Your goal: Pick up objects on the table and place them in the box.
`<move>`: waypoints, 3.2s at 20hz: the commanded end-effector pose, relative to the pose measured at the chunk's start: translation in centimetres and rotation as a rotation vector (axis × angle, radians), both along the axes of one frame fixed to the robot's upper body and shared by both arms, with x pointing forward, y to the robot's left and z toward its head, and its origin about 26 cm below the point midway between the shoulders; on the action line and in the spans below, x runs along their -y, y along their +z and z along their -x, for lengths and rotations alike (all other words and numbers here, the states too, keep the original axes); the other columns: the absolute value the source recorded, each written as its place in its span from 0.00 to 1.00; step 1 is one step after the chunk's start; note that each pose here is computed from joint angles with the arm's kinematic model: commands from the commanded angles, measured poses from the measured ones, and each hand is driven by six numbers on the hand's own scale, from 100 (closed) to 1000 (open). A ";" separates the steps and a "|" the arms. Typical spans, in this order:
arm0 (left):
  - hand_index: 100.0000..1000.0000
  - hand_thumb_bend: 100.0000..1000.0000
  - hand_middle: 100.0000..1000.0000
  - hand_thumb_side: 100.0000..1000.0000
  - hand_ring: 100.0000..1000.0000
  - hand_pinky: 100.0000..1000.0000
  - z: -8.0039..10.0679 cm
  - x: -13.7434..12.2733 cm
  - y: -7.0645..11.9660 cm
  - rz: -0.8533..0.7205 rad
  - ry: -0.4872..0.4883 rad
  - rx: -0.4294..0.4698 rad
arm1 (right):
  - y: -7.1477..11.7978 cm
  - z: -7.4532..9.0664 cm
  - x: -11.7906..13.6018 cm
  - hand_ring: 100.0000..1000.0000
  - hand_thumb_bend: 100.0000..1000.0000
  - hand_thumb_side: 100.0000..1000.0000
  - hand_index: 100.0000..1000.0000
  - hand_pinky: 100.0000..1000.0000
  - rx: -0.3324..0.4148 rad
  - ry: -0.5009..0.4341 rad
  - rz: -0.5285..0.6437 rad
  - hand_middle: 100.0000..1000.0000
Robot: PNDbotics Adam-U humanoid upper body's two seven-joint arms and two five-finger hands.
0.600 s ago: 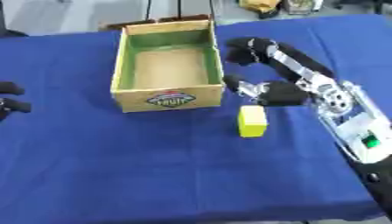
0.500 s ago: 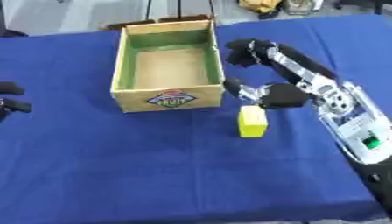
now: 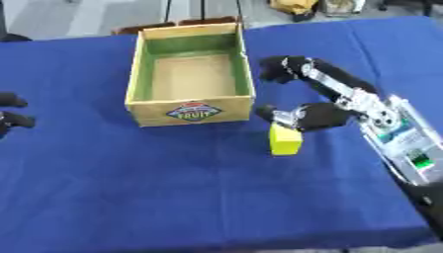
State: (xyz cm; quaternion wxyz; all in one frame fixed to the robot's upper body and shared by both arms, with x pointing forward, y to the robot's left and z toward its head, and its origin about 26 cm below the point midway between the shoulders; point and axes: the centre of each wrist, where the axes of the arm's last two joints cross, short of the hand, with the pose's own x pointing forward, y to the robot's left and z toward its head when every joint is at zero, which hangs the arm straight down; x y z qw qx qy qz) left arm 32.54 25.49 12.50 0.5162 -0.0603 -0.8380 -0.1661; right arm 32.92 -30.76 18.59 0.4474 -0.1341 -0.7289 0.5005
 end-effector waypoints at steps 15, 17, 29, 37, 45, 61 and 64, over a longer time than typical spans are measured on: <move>0.72 0.70 0.61 0.94 0.51 0.72 0.0 -0.6 0.6 -0.022 0.005 0.017 | -2.9 -1.4 4.1 0.82 0.33 0.48 0.95 0.82 -0.108 -0.134 0.113 0.76; 0.72 0.70 0.61 0.94 0.51 0.72 0.0 -0.7 0.6 -0.022 0.006 0.018 | -3.3 -1.5 4.4 0.82 0.33 0.47 0.95 0.82 -0.121 -0.145 0.116 0.76; 0.72 0.70 0.61 0.94 0.51 0.72 0.0 -0.7 0.6 -0.023 0.005 0.016 | -4.4 -1.5 5.5 0.84 0.36 0.49 0.97 0.83 -0.166 -0.149 0.162 0.78; 0.72 0.70 0.61 0.94 0.51 0.72 0.0 -0.7 0.6 -0.023 0.005 0.016 | -5.1 -1.5 6.1 0.85 0.37 0.48 0.97 0.84 -0.193 -0.159 0.177 0.78; 0.72 0.70 0.61 0.94 0.51 0.72 0.0 -0.7 0.6 -0.023 0.005 0.017 | -5.4 -1.7 6.3 0.85 0.36 0.48 0.97 0.84 -0.202 -0.164 0.189 0.78; 0.72 0.69 0.61 0.94 0.51 0.72 0.0 -0.6 0.6 -0.023 0.003 0.017 | -4.8 -1.7 5.2 0.84 0.35 0.47 0.95 0.83 -0.111 -0.128 0.302 0.77; 0.72 0.69 0.61 0.94 0.51 0.72 0.0 -0.6 0.6 -0.023 0.002 0.017 | -4.7 -1.6 4.8 0.84 0.35 0.47 0.95 0.83 -0.093 -0.111 0.329 0.77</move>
